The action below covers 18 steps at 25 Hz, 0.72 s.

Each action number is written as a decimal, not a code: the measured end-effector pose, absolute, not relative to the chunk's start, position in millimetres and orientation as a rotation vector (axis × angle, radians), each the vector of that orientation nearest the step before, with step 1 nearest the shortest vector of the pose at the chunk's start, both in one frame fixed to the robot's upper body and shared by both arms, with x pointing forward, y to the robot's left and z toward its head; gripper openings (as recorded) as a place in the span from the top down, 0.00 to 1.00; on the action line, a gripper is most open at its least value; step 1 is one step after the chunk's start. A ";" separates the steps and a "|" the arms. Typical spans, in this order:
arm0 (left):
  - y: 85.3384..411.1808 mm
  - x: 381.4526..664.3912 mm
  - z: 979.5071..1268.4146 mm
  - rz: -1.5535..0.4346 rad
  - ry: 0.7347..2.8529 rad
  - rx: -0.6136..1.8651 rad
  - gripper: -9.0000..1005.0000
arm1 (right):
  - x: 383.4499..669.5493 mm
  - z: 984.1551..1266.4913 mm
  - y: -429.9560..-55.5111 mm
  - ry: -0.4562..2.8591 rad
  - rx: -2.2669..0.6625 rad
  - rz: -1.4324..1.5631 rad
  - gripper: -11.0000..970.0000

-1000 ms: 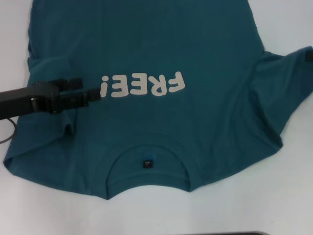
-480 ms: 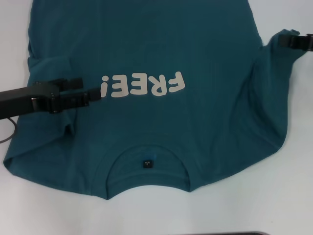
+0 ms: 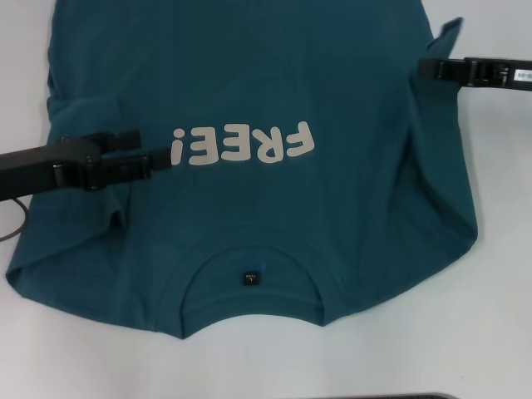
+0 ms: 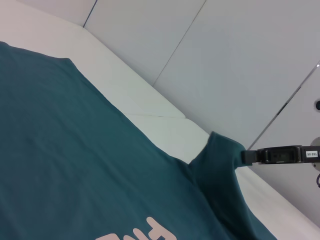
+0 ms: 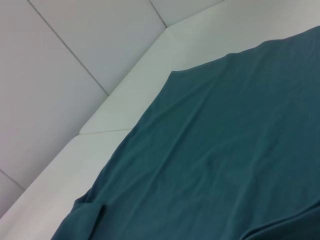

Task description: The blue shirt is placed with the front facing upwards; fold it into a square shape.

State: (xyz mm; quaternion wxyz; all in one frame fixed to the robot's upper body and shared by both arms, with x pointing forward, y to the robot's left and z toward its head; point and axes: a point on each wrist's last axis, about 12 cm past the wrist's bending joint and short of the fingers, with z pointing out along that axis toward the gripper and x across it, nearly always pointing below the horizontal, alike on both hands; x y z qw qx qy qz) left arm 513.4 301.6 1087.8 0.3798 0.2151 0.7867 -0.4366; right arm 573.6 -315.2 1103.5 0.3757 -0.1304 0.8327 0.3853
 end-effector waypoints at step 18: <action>303.4 513.4 1084.0 -1.112 2.020 0.533 0.10 | 578.9 1097.8 -298.1 2.126 -0.381 1.011 0.37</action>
